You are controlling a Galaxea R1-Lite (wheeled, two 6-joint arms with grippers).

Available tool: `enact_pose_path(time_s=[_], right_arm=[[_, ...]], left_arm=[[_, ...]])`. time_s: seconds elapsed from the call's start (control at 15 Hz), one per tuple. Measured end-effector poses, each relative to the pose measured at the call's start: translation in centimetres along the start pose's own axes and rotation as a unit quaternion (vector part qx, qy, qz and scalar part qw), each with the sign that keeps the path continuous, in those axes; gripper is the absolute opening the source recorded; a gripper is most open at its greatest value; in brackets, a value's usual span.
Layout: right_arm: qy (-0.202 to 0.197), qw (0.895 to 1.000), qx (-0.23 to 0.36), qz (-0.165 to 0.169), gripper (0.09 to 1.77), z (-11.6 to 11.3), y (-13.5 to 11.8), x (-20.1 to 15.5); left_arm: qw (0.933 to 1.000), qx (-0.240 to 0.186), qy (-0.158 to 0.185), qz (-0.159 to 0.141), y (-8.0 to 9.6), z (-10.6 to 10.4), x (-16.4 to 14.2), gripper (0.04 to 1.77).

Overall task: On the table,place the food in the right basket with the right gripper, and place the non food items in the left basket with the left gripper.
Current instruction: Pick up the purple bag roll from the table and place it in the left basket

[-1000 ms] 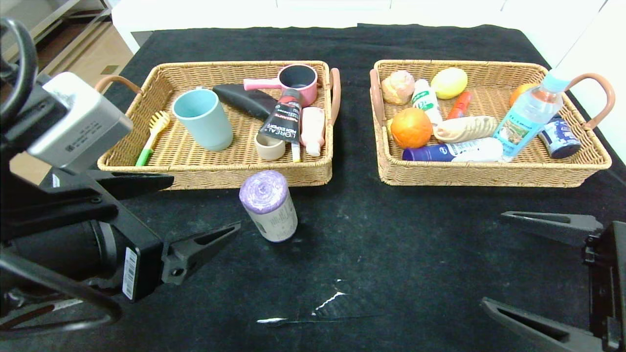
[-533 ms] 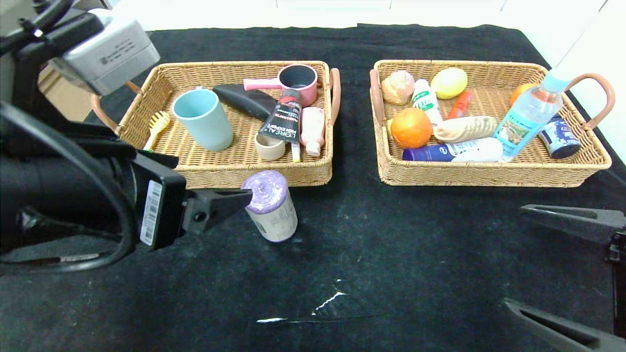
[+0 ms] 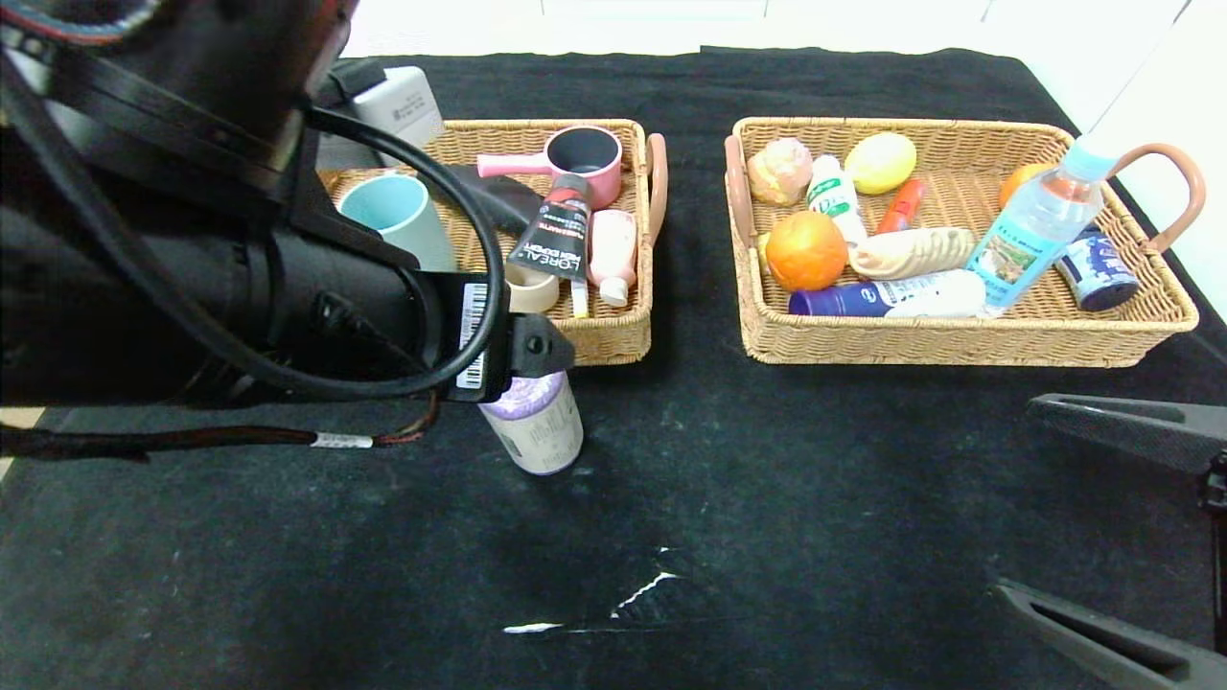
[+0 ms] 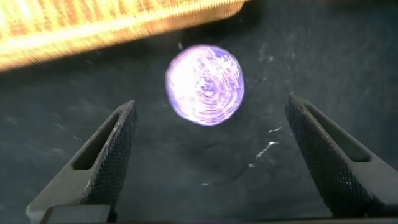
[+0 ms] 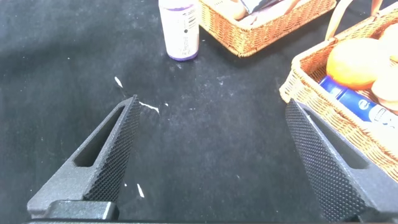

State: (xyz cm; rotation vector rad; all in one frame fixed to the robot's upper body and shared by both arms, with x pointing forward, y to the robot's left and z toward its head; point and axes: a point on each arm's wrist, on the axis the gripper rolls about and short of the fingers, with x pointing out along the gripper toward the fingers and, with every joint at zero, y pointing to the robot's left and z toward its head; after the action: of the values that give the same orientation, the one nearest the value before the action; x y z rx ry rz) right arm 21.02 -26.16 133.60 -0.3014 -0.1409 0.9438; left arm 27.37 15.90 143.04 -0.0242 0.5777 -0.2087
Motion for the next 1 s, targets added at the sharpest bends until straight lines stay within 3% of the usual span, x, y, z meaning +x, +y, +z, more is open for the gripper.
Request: enact_pose_path(time_s=[0.27,0.47,0.8,1.0], right_arm=[[0.000,1.000,0.000,0.000,1.70,0.0,0.0,0.0],[0.001,1.000,-0.001,0.000,1.70,0.0,0.0,0.0],[0.006,1.000,0.001,0.002,1.70,-0.2,0.0,0.1],[0.008,1.000,0.001,0.001,1.70,-0.3,-0.1,0.2]], left_arm=[[0.9995,-0.012,0.024,0.017,-0.3,0.0,2.3,1.72],[0.9988,-0.014,0.047,0.000,-0.2,-0.2,3.3,1.72],[0.9971,-0.018,0.071,0.021,0.4,-0.7,5.5,1.72],[0.9971,-0.027,0.071,0.001,0.3,-0.8,6.4,1.72]])
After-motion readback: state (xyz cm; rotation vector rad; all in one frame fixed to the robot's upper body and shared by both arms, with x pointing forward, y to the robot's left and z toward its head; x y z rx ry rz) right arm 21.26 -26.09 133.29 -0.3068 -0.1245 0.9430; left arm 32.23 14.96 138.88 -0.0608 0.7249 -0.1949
